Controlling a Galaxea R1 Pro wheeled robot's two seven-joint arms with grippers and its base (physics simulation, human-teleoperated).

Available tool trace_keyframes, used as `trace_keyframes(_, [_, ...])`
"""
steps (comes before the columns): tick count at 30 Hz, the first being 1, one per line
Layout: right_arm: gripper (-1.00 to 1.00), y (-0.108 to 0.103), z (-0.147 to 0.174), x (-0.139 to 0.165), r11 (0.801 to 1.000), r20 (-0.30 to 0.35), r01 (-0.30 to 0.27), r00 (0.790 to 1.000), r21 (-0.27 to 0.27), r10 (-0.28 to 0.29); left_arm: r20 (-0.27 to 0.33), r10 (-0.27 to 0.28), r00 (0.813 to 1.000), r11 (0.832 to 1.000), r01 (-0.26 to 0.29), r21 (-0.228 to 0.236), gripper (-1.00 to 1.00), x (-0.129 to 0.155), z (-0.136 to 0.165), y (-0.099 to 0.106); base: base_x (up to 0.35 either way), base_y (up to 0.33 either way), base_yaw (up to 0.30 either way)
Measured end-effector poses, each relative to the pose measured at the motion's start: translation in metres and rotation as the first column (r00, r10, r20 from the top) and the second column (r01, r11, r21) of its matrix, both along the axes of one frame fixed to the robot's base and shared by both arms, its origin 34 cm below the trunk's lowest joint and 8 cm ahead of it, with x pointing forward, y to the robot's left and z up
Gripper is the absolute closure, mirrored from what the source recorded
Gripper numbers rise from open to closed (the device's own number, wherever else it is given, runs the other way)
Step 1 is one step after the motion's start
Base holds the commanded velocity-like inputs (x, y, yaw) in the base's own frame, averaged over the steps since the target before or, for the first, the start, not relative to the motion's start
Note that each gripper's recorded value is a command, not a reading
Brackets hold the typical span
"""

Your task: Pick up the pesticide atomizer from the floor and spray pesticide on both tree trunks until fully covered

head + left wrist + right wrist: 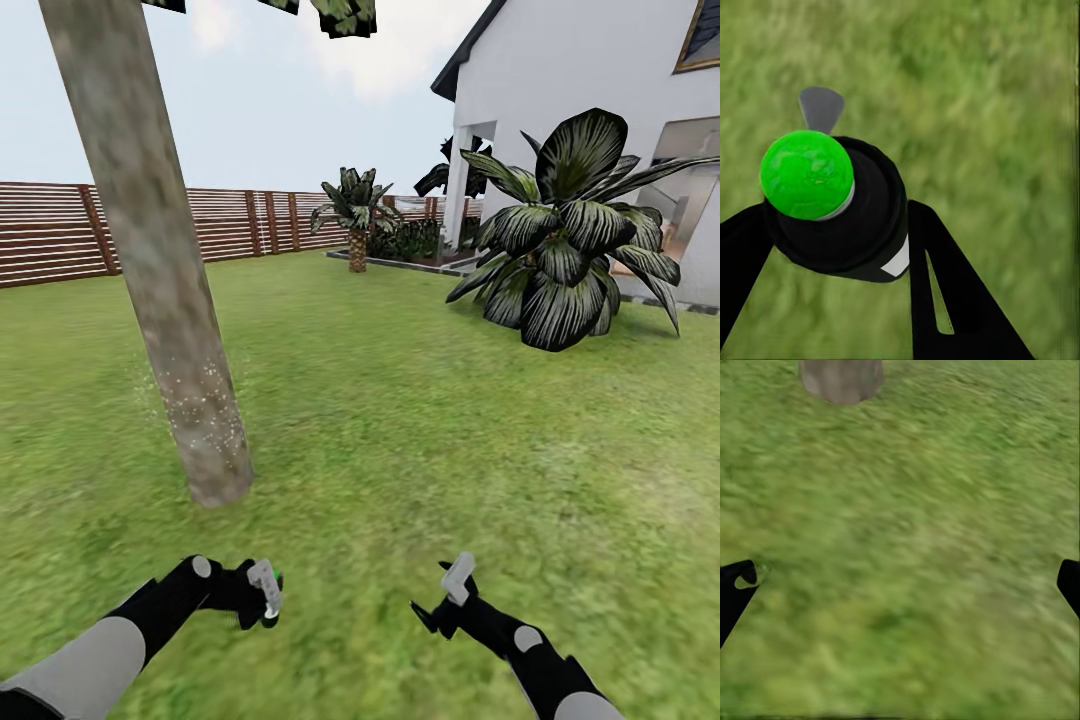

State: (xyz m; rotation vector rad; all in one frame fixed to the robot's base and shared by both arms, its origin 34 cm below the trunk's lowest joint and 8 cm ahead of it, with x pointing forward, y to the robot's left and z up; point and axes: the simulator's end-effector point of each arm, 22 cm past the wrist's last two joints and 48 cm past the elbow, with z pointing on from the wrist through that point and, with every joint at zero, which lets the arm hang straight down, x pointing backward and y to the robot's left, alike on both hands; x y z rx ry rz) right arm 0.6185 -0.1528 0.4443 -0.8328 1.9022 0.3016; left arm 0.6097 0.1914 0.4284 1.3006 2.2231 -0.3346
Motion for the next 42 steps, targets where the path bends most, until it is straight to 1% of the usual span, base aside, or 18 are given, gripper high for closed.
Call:
trace_keyframes(3, [-1.00,0.006,-0.001,-0.004,0.999,-0.004,-0.042,0.999,-0.015,0.041,-0.007,-0.036,0.999,0.999,0.036,-0.009,1.00,-0.003,0.002,-0.015,0.000,0.000,0.000])
trace_keyframes(10, [-1.00,0.015,0.003,-0.006,0.990,0.007,-0.130,0.991,-0.062,0.130,-0.040,-0.134,0.990,0.991,0.134,-0.006,1.00,-0.021,-0.003,-0.046,0.000,0.000,0.000])
trace_keyframes(11, [-1.00,0.057,0.001,-0.051,0.903,-0.078,-0.426,0.904,-0.060,0.421,-0.154,-0.295,0.943,0.954,0.300,0.010,1.00,-0.060,-0.011,-0.060,0.000,0.000,0.000])
trace_keyframes(12, [-1.00,0.059,0.000,-0.056,0.893,-0.090,-0.446,0.893,-0.054,0.441,-0.234,-0.359,0.903,0.932,0.359,-0.045,1.00,-0.086,-0.008,-0.067,0.000,0.000,0.000])
trace_keyframes(14, [-1.00,0.059,0.000,-0.057,0.892,-0.092,-0.449,0.891,-0.053,0.444,-0.237,-0.365,0.900,0.930,0.364,-0.049,1.00,-0.087,-0.008,-0.071,0.000,0.000,0.000])
trace_keyframes(15, [1.00,0.059,0.000,-0.057,0.892,-0.092,-0.450,0.891,-0.053,0.444,-0.238,-0.365,0.900,0.930,0.365,-0.049,1.00,-0.087,-0.007,-0.072,0.000,0.000,0.000])
trace_keyframes(19, [1.00,0.059,0.000,-0.056,0.892,-0.091,-0.449,0.891,-0.053,0.444,-0.237,-0.365,0.900,0.930,0.364,-0.050,1.00,-0.086,-0.006,-0.075,0.000,0.000,0.000])
trace_keyframes(22, [1.00,0.063,0.002,-0.056,0.891,-0.088,-0.452,0.890,-0.049,0.447,-0.231,-0.372,0.899,0.928,0.369,-0.058,1.00,-0.086,-0.005,-0.083,0.000,0.000,0.000])
trace_keyframes(24, [1.00,0.065,0.004,-0.054,0.890,-0.080,-0.453,0.890,-0.051,0.449,-0.225,-0.379,0.898,0.925,0.374,-0.065,1.00,-0.086,-0.003,-0.092,0.000,0.000,0.000])
trace_keyframes(25, [1.00,0.068,0.008,-0.052,0.890,-0.069,-0.454,0.890,-0.052,0.450,-0.223,-0.383,0.896,0.923,0.378,-0.067,1.00,-0.086,-0.002,-0.096,0.000,0.000,0.000])
trace_keyframes(29, [1.00,0.107,0.023,-0.051,0.879,-0.029,-0.476,0.879,-0.016,0.475,-0.217,-0.393,0.894,0.919,0.387,-0.072,1.00,-0.087,-0.001,-0.105,0.000,0.000,0.000])
trace_keyframes(31, [1.00,0.116,0.026,-0.052,0.877,-0.022,-0.481,0.876,-0.006,0.481,-0.214,-0.393,0.894,0.919,0.387,-0.072,1.00,-0.086,0.000,-0.106,0.000,0.000,0.000])
trace_keyframes(33, [1.00,0.123,0.028,-0.053,0.875,-0.017,-0.485,0.875,0.002,0.485,-0.209,-0.391,0.896,0.920,0.385,-0.070,1.00,-0.085,0.000,-0.107,0.000,0.000,0.000])
trace_keyframes(35, [1.00,0.131,0.031,-0.054,0.872,-0.012,-0.489,0.872,0.012,0.489,-0.196,-0.380,0.904,0.925,0.376,-0.061,1.00,-0.080,-0.001,-0.107,0.000,0.000,0.000])
trace_keyframes(38, [1.00,0.136,0.032,-0.055,0.870,-0.010,-0.492,0.870,0.018,0.492,-0.181,-0.372,0.911,0.928,0.368,-0.056,1.00,-0.076,0.000,-0.108,0.000,0.000,0.000])
trace_keyframes(41, [1.00,0.137,0.032,-0.055,0.870,-0.009,-0.492,0.870,0.019,0.493,-0.167,-0.371,0.913,0.928,0.367,-0.059,1.00,-0.074,0.001,-0.116,0.000,0.000,0.000])
trace_keyframes(42, [1.00,0.137,0.032,-0.055,0.870,-0.009,-0.492,0.870,0.019,0.492,-0.158,-0.371,0.915,0.929,0.366,-0.063,1.00,-0.073,0.002,-0.122,0.000,0.000,0.000])
